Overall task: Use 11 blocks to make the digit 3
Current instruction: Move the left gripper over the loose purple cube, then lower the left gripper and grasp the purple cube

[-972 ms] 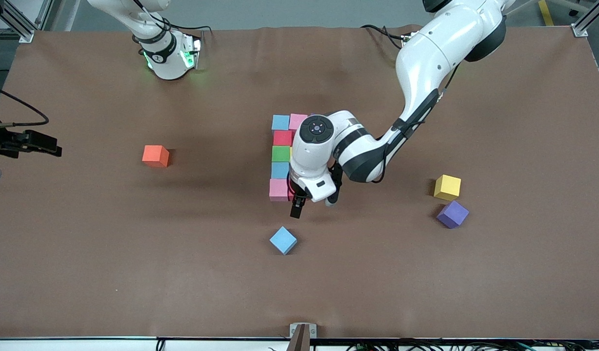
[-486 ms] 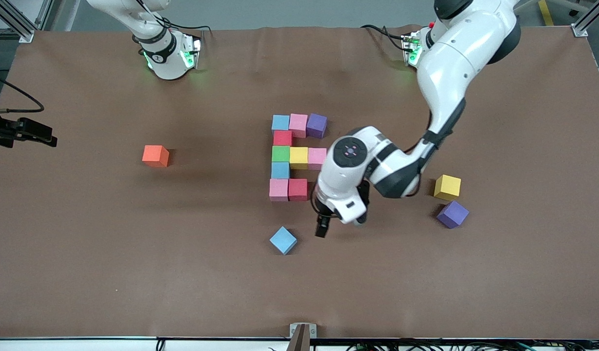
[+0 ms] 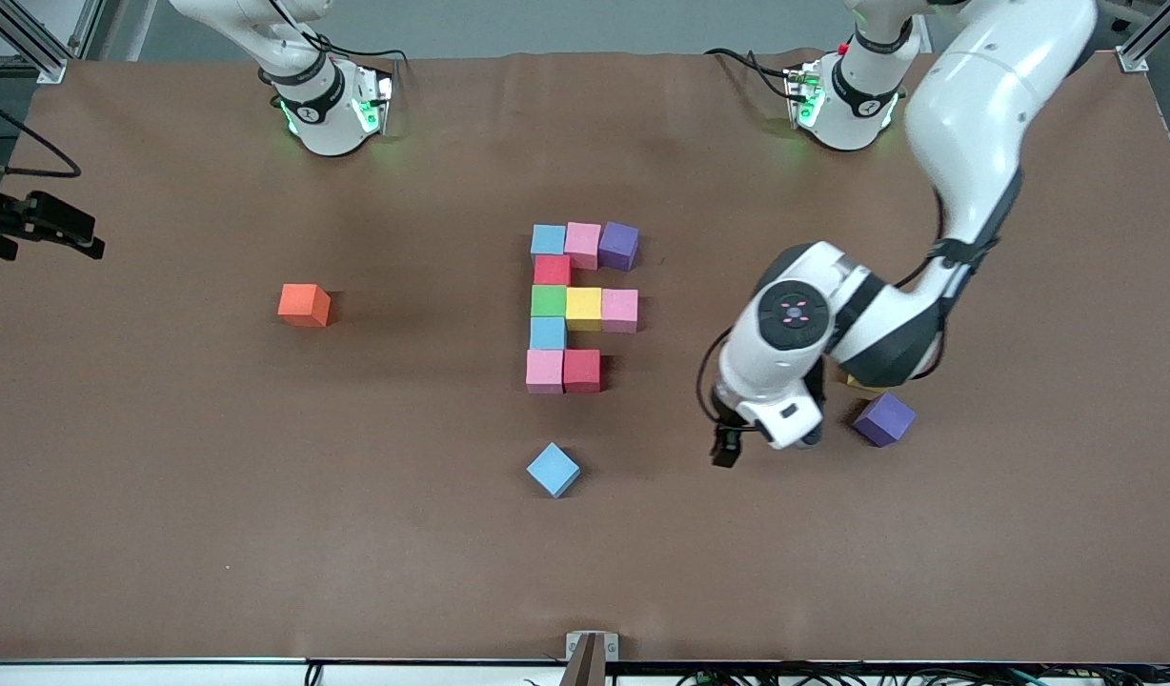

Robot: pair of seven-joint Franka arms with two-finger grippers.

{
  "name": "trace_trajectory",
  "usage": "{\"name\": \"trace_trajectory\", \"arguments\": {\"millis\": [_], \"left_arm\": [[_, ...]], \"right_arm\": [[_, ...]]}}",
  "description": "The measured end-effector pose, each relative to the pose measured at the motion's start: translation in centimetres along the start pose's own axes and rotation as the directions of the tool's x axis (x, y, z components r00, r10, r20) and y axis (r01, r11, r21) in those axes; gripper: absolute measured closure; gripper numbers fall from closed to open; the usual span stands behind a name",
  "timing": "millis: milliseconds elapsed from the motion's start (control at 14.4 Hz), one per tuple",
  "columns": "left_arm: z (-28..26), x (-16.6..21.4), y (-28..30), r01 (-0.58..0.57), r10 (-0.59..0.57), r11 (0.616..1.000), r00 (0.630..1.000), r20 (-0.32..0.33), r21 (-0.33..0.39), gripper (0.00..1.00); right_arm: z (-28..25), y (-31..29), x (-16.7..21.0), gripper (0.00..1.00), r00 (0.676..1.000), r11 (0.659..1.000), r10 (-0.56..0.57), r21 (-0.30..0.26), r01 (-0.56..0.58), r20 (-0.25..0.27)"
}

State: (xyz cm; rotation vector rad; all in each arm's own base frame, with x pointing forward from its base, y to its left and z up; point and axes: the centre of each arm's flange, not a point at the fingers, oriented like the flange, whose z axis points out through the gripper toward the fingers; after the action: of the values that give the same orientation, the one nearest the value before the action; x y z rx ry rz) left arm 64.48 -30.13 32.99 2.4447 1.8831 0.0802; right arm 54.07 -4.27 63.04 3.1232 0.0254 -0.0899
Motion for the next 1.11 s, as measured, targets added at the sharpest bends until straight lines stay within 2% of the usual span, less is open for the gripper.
{"name": "trace_trajectory", "arguments": {"millis": [208, 556, 764, 1111], "left_arm": [[0.0, 6.5, -2.7, -0.144, 0.144, 0.988, 0.989, -0.011, 0.050, 0.00], [3.1, 15.1, -6.9, -0.341, 0.340, 0.929, 0.940, 0.030, 0.145, 0.00], [4.4, 18.5, -8.2, -0.380, 0.383, 0.910, 0.924, 0.010, 0.164, 0.00], [6.3, 22.2, -8.9, -0.401, 0.410, 0.907, 0.911, -0.048, 0.130, 0.00]], "right_arm": [[-0.1, -0.4, -0.5, 0.00, 1.000, 1.000, -0.006, 0.001, 0.006, 0.004], [-0.1, -0.7, -0.7, 0.00, 1.000, 1.000, -0.013, 0.002, 0.013, 0.010], [-0.9, -0.4, -1.2, 0.00, 1.000, 1.000, -0.005, 0.002, 0.005, -0.005], [-3.0, 0.3, -2.7, 0.00, 0.999, 1.000, 0.010, 0.017, -0.009, -0.048]]}}
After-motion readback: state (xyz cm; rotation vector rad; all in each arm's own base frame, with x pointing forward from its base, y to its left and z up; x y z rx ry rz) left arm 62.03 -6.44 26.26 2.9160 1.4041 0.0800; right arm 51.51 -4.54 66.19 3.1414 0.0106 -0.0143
